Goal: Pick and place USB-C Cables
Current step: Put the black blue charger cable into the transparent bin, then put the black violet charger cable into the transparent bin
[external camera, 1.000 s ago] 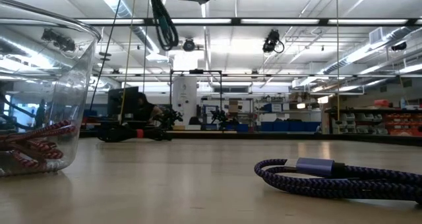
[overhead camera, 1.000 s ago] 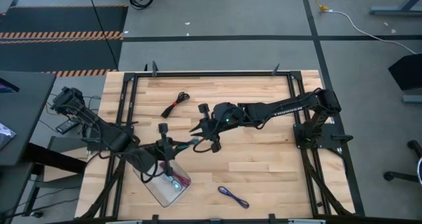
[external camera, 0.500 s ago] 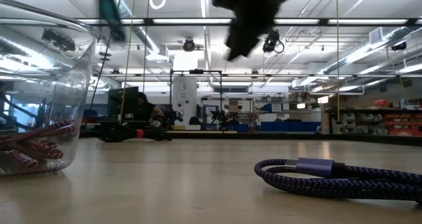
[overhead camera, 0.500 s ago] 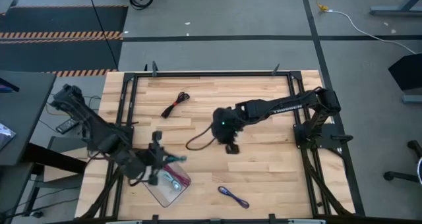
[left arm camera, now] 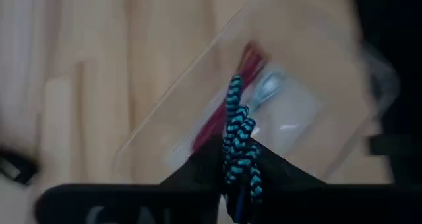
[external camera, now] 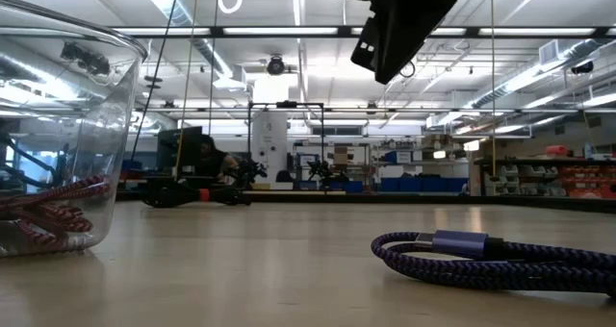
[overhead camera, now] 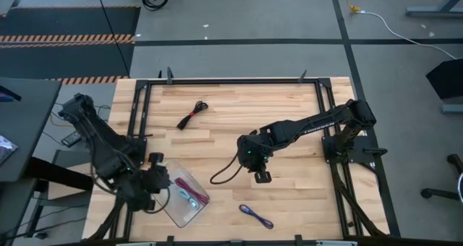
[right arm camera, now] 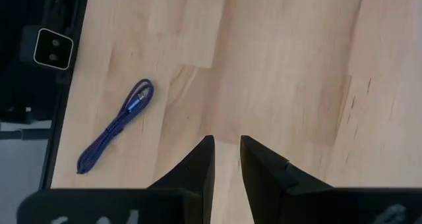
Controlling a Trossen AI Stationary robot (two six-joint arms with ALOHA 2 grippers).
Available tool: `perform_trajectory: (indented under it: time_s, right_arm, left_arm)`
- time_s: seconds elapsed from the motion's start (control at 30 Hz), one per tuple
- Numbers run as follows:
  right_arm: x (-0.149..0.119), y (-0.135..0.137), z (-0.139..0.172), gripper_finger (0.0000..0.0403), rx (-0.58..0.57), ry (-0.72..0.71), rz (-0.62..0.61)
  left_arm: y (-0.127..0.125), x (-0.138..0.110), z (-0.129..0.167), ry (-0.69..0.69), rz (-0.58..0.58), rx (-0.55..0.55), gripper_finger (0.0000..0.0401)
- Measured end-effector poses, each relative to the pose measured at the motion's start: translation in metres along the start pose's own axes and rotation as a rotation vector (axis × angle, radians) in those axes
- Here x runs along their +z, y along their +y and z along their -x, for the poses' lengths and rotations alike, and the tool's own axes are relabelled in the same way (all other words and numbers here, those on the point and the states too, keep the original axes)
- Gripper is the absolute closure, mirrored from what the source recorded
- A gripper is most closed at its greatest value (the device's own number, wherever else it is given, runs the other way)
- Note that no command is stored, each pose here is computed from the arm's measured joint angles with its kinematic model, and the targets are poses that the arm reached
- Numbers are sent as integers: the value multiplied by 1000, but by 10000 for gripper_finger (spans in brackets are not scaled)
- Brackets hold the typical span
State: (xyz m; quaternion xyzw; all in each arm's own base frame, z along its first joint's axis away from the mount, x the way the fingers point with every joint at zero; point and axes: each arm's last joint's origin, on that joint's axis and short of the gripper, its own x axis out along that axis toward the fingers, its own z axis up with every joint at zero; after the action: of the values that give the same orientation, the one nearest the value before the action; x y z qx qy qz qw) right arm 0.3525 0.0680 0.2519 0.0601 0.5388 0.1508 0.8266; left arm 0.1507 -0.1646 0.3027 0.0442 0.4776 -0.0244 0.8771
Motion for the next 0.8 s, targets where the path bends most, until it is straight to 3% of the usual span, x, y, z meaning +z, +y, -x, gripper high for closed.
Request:
perform_trajectory:
  time_s: [0.17, 0.43, 0.6, 0.7, 0.8]
  right_arm:
    - [0, -5, 1, 323, -11, -3, -20]
    - [0, -6, 1, 323, -13, 1, -119]
    - [-1, 6, -2, 323, 16, 16, -188]
    - [-3, 20, -5, 323, 87, 42, -246]
    - [-7, 38, -9, 323, 117, 70, -290]
  left_arm:
    - [-2, -10, -18, 38, -67, -21, 276]
    - [-7, -5, -23, -36, -200, -59, 188]
    - [-3, -1, -24, -106, -296, 66, 175]
    - [-2, 3, -23, -186, -324, 165, 182]
    - [-4, 9, -22, -248, -387, 191, 193]
